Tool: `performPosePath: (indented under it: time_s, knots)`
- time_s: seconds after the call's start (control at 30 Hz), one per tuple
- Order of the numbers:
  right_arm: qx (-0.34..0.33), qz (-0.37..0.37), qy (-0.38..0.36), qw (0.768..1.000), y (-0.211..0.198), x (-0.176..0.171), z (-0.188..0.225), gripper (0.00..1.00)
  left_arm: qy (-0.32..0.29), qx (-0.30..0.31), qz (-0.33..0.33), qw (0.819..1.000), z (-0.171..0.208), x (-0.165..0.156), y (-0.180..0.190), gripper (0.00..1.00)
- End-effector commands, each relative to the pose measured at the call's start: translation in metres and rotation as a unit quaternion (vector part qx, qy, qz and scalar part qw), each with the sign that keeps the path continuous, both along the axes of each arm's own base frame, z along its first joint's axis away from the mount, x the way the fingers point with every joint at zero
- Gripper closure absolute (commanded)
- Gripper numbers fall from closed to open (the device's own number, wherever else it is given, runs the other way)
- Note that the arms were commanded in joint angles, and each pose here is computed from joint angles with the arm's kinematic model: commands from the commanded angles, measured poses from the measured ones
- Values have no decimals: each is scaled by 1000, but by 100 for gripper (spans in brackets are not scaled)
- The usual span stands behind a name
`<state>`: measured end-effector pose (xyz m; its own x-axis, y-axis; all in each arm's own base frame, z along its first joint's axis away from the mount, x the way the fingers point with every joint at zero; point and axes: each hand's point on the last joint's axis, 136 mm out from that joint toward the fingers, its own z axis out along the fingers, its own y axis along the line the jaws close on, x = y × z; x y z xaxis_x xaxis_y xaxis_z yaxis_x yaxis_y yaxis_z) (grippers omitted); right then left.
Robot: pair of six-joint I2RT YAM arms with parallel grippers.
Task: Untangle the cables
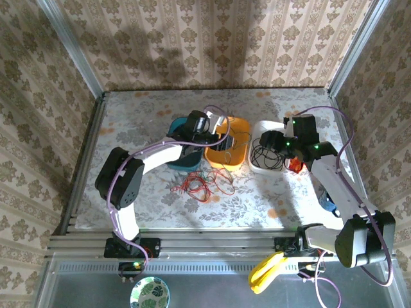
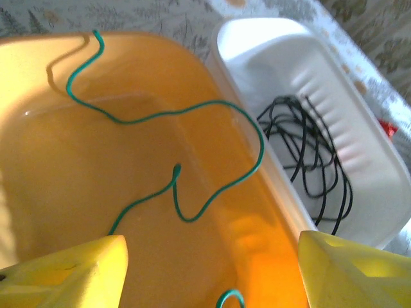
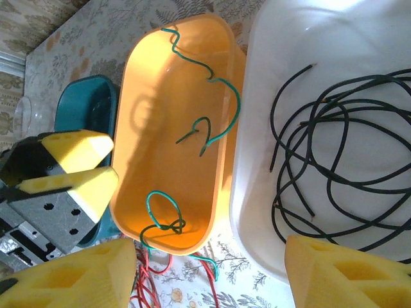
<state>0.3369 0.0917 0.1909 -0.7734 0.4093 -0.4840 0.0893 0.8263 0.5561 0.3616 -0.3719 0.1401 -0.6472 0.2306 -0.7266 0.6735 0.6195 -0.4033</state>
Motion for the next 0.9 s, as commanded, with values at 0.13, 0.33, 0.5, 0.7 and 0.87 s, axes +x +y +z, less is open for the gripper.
performPosePath:
  time_s: [0.13,0.33,0.5,0.7,0.87]
  knots:
    - [-10,13,4,1000,1,-2,2,37,38,112,-60,991,-43,-21,4,31]
    - [-15,14,6,1000,-1,-4,2,37,50,111,-79,989,-55,-21,-10,37]
    - [-20,9,8,1000,-4,-6,0,37,53,123,-86,987,-64,-24,-11,46]
    - [-20,6,12,1000,-5,-7,-2,37,62,96,-98,989,-55,-31,-17,90]
    - [-18,2,16,1000,-5,-7,-5,37,53,52,-98,992,-32,-34,-18,100]
